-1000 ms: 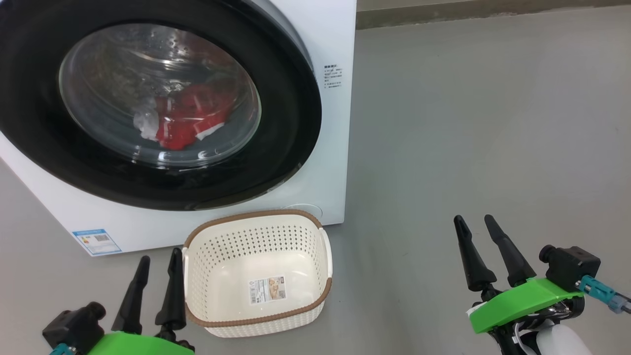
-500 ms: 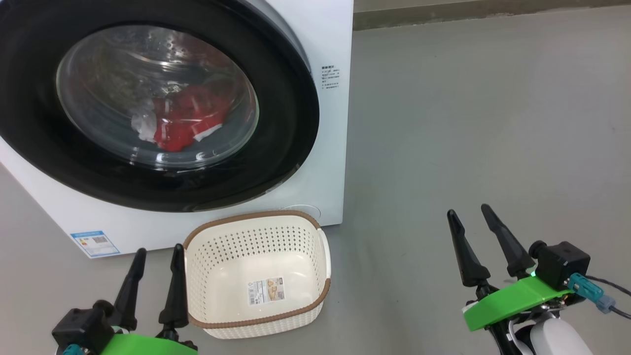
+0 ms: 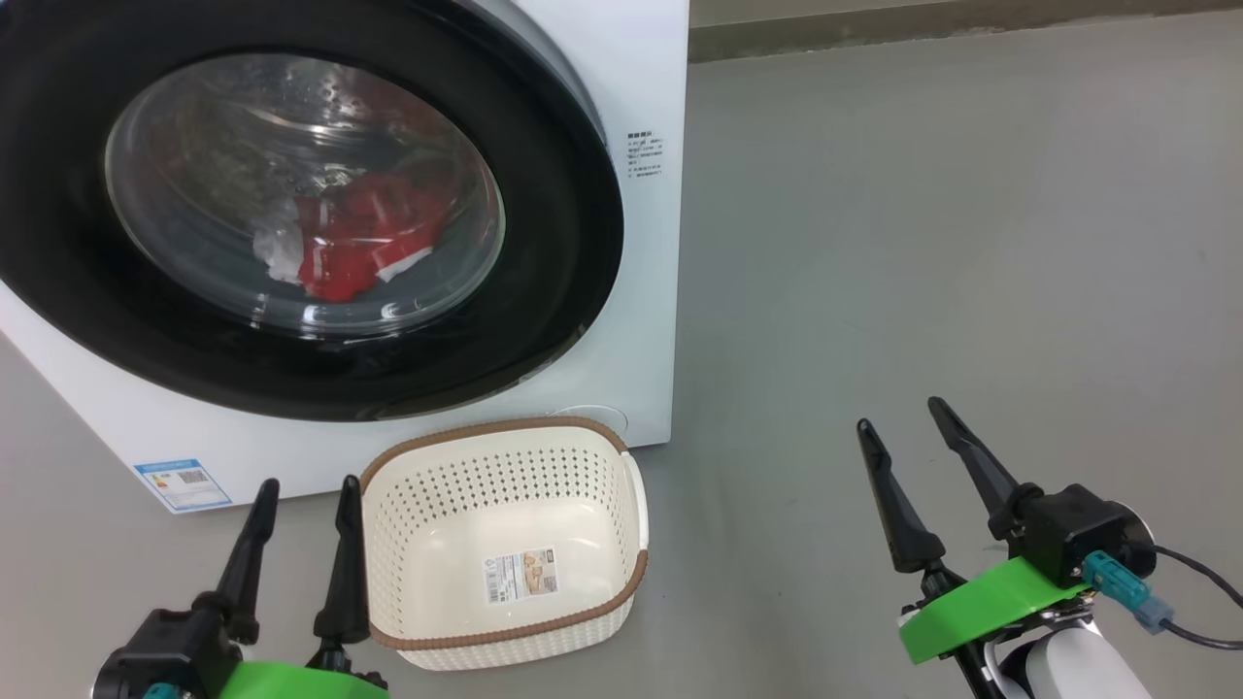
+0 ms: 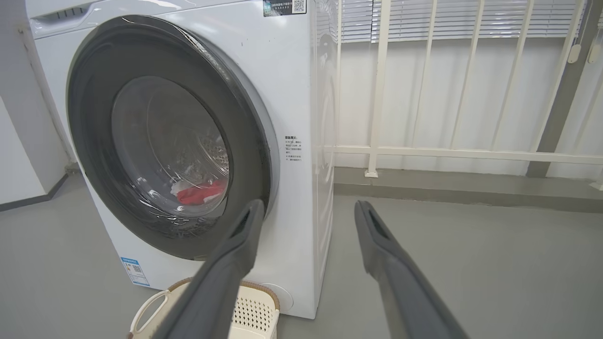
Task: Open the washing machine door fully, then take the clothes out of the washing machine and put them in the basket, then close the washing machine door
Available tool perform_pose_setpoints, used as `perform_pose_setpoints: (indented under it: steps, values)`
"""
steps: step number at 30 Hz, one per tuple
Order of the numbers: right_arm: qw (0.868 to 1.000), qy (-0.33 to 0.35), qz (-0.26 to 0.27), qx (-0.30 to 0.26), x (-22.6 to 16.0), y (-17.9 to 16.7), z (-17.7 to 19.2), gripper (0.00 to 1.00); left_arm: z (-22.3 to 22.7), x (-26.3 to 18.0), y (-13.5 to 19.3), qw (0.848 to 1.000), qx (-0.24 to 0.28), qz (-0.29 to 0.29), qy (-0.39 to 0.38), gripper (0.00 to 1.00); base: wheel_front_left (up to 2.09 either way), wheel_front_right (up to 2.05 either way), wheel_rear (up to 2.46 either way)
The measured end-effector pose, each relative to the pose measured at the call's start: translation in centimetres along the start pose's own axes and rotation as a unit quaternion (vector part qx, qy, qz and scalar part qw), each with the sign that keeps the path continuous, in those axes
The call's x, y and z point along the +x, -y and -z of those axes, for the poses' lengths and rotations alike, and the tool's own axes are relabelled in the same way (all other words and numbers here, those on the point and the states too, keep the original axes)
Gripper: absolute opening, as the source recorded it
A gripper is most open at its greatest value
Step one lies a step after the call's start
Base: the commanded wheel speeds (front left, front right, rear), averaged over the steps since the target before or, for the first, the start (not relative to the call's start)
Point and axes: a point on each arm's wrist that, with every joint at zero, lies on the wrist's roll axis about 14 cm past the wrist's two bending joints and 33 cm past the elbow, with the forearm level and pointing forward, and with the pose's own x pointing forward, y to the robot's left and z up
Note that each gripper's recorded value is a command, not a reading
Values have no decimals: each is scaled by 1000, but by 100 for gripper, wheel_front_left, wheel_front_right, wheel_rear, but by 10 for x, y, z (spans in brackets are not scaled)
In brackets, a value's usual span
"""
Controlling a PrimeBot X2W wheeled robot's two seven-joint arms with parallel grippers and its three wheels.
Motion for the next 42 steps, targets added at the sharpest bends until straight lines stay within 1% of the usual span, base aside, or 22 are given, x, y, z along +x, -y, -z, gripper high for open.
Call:
perform_pose_setpoints:
  steps: [18,26,27,28,29,30,31,33,37,40,42]
  values:
    - [1000,-8,6,1,-1,4,6,100,9,-2,-4,1000,2,-6,-14,100,0,0,0]
    - [1000,-14,0,4,2,1,11,100,13,-4,-9,1000,-7,-15,-21,100,0,0,0]
    - [1000,-13,-1,6,3,0,11,48,14,-4,-10,1000,-9,-17,-21,100,0,0,0]
    - [1000,-13,-2,8,4,-1,11,40,14,-4,-11,1000,-10,-19,-21,100,0,0,0]
    - [1000,-13,-4,12,5,-2,11,29,14,-4,-12,1000,-10,-20,-21,100,0,0,0]
    - [1000,-13,-5,12,6,-3,12,10,14,-4,-13,999,-10,-21,-21,100,0,0,0]
    - [1000,-13,-6,13,7,-4,12,0,14,-4,-14,999,-11,-22,-21,100,0,0,0]
    - [1000,-13,-8,18,10,-4,13,0,16,-4,-15,999,-11,-24,-23,100,0,0,0]
    - [998,-5,-4,58,24,-4,11,0,19,-2,-17,999,-10,-27,-26,100,0,0,0]
    - [996,0,-1,92,35,-3,12,0,20,3,-16,999,-10,-24,-27,100,0,0,0]
    - [991,4,5,130,43,-2,12,0,20,7,-16,999,-9,-24,-24,100,0,0,0]
